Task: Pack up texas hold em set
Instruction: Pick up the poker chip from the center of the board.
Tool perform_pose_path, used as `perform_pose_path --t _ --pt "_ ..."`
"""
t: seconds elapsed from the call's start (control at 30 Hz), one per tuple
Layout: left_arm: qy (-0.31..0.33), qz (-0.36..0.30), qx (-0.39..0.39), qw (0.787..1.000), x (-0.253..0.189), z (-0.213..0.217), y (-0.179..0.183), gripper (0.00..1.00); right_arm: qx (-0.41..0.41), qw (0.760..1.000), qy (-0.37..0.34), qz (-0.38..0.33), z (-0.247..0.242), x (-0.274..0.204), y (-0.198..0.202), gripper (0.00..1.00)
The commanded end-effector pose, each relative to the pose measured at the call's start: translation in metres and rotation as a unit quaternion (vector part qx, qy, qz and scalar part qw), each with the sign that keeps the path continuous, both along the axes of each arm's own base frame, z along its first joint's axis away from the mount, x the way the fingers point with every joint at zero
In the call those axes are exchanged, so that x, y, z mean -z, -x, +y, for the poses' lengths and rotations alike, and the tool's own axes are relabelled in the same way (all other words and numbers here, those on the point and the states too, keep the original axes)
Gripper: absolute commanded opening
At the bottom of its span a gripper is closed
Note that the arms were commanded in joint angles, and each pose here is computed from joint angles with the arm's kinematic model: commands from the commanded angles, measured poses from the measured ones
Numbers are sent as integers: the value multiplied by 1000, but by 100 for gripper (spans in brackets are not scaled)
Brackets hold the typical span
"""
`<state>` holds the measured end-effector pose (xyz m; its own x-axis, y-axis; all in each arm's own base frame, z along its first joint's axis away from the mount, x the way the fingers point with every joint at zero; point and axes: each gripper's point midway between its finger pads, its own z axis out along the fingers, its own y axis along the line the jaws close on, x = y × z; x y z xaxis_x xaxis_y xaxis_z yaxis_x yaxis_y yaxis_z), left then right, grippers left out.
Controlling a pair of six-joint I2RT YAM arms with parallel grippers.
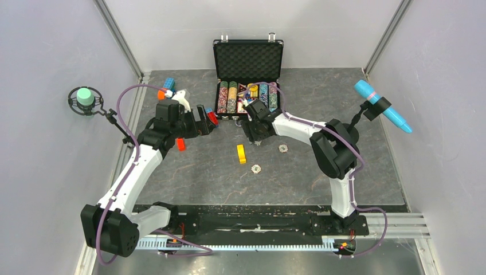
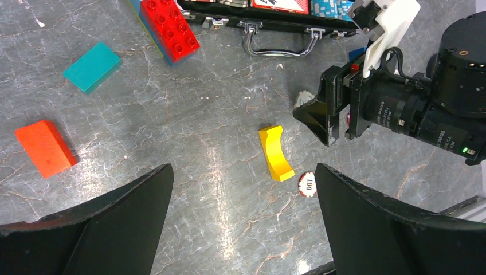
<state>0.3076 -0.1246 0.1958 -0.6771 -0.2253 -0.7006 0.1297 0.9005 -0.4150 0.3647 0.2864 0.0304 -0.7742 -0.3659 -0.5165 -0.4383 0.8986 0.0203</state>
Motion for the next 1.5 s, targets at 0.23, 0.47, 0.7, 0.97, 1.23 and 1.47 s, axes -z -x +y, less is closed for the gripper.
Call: perform_pose_path --t 0.23,0.47,0.7,0.97,1.23,1.47 --pt "-4 -22 18 1000 -5 -2 -4 100 -10 1000 24 -3 4 -1 -4 64" --pt "-4 -23 18 1000 -5 -1 -4 100 -14 999 34 5 2 3 -1 59" --pt "-4 -22 18 1000 -5 -1 -4 100 -23 999 45 15 2 11 5 58" --pt "-5 -22 17 1000 -5 -1 -3 100 -25 998 57 22 -1 19 8 57" --pt "-5 -23 17 1000 -5 -1 -4 100 -26 997 65 32 -4 26 11 54" --pt "-6 -21 17 1000 -4 -1 -4 100 -26 996 80 35 -10 32 13 38"
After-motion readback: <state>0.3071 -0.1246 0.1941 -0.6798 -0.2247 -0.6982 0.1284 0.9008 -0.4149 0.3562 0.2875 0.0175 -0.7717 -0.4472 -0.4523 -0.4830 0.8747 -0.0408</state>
